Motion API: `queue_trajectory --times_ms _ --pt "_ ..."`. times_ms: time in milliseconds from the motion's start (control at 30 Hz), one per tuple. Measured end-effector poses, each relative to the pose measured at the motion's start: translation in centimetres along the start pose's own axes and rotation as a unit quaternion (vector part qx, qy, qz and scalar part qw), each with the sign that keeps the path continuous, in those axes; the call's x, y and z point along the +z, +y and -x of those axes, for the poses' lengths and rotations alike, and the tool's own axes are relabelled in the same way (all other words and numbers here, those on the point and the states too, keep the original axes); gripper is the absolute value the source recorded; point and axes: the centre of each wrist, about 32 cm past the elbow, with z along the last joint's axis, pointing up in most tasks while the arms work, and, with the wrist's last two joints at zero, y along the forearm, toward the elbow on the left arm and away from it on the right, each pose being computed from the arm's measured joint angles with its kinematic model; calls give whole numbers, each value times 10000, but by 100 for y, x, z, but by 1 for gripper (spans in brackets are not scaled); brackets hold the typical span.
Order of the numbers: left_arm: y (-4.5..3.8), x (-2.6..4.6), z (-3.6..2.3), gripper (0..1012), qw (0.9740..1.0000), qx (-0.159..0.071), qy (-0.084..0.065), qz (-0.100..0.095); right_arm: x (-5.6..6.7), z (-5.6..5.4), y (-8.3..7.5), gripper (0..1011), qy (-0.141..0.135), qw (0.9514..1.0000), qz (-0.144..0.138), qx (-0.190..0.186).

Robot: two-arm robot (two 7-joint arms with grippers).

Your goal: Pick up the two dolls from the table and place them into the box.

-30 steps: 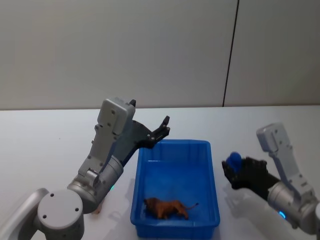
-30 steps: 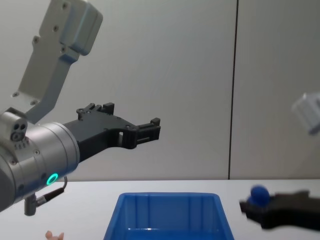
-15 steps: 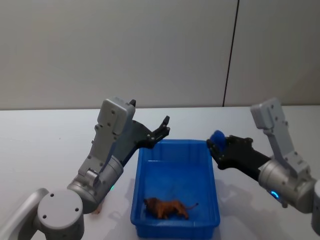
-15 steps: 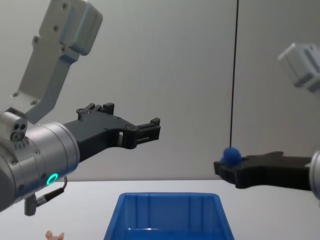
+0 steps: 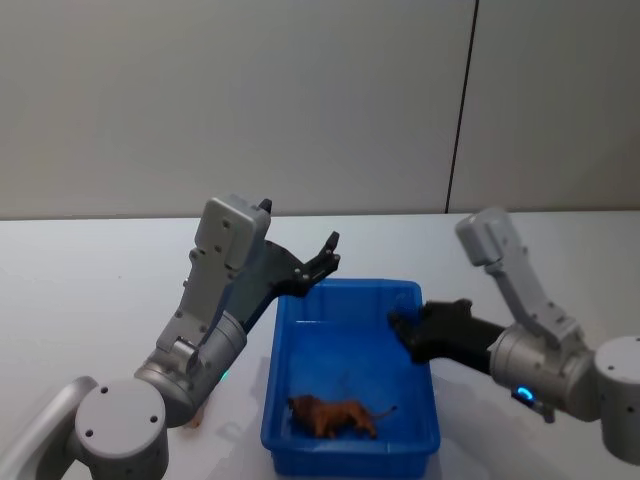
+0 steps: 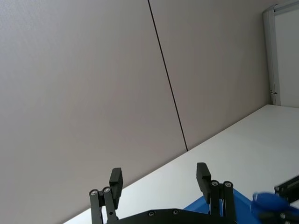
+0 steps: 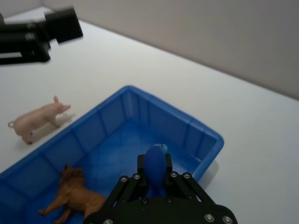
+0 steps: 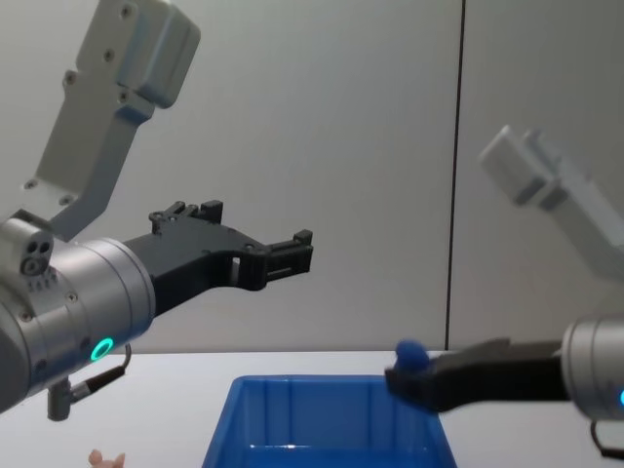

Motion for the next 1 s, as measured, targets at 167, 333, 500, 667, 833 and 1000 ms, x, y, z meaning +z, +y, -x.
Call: queue_trajectory --times_ms 167,333,500,667,833,1000 --pt "0 0 0 1001 10000 0 0 0 -18 7 74 276 13 9995 284 113" --pt "0 0 0 1001 10000 0 0 0 -35 15 134 423 27 9985 510 204" --pt "0 0 0 1001 10000 0 0 0 -45 19 169 580 36 9976 640 255" --pt "0 0 0 1001 10000 0 0 0 -42 19 181 746 32 9973 677 276" --pt "0 0 0 1001 10000 0 0 0 -18 17 166 891 9 9980 558 285" --pt "0 0 0 1001 10000 0 0 0 28 6 121 994 -12 9992 310 265"
